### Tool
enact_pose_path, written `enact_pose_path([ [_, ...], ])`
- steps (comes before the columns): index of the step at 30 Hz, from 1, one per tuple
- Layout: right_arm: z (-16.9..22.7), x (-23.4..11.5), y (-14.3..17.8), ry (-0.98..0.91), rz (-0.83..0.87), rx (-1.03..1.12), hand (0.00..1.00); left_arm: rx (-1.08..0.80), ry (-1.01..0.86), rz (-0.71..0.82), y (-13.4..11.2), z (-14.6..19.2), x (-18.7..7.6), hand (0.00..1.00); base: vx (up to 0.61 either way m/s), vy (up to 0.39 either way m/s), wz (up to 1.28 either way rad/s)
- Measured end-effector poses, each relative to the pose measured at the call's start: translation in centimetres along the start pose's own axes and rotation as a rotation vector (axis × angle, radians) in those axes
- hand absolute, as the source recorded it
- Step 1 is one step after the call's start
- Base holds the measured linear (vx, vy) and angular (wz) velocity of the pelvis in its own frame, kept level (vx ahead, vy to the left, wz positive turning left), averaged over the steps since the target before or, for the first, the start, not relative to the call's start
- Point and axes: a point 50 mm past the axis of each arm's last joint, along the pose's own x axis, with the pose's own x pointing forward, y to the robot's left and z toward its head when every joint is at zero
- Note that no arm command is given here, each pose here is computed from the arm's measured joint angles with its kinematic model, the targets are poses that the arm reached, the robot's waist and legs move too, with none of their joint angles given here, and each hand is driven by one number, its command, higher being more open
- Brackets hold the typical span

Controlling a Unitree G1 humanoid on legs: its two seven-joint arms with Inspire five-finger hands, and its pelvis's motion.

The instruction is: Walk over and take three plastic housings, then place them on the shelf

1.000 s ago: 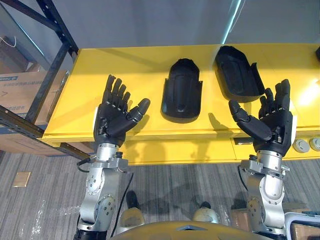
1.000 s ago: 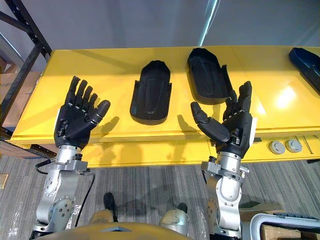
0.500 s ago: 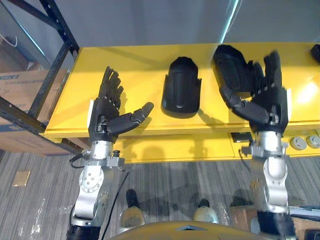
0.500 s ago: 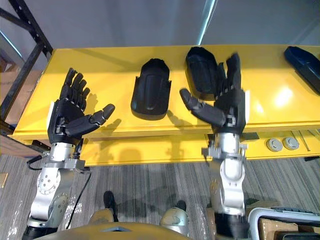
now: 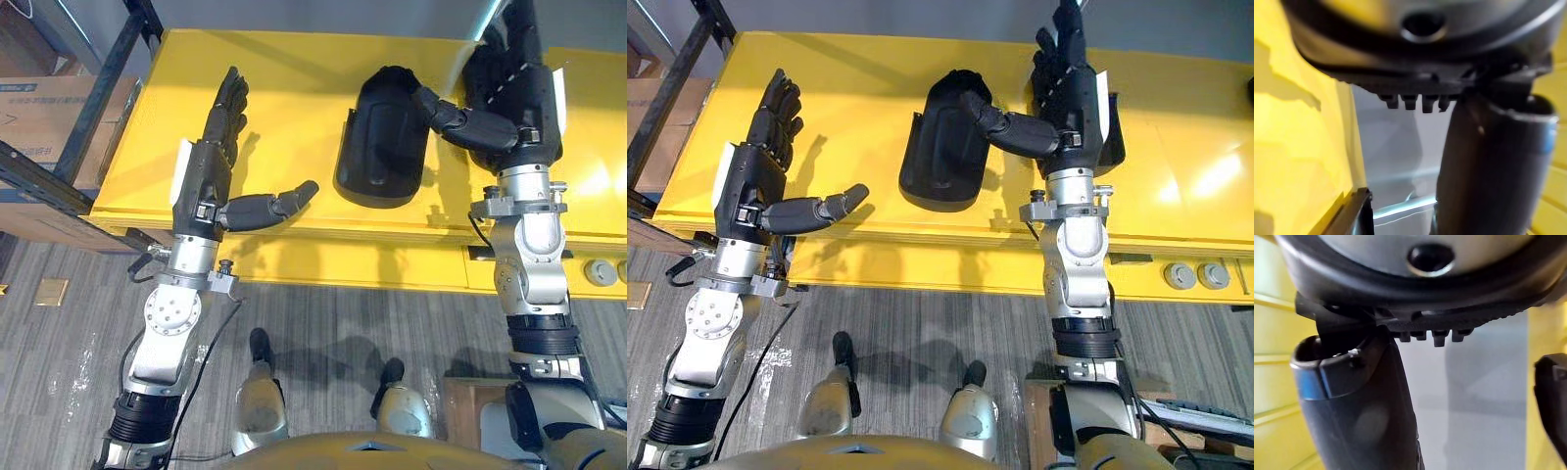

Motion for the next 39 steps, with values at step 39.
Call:
enact_pose_path([
  [39, -2.1, 2.9, 2.8, 0.215, 0.204, -0.099, 1.0, 0.034, -0.112, -0.123, -1.3, 1.6, 2.3, 1.0, -0.01, -0.007, -0.01],
])
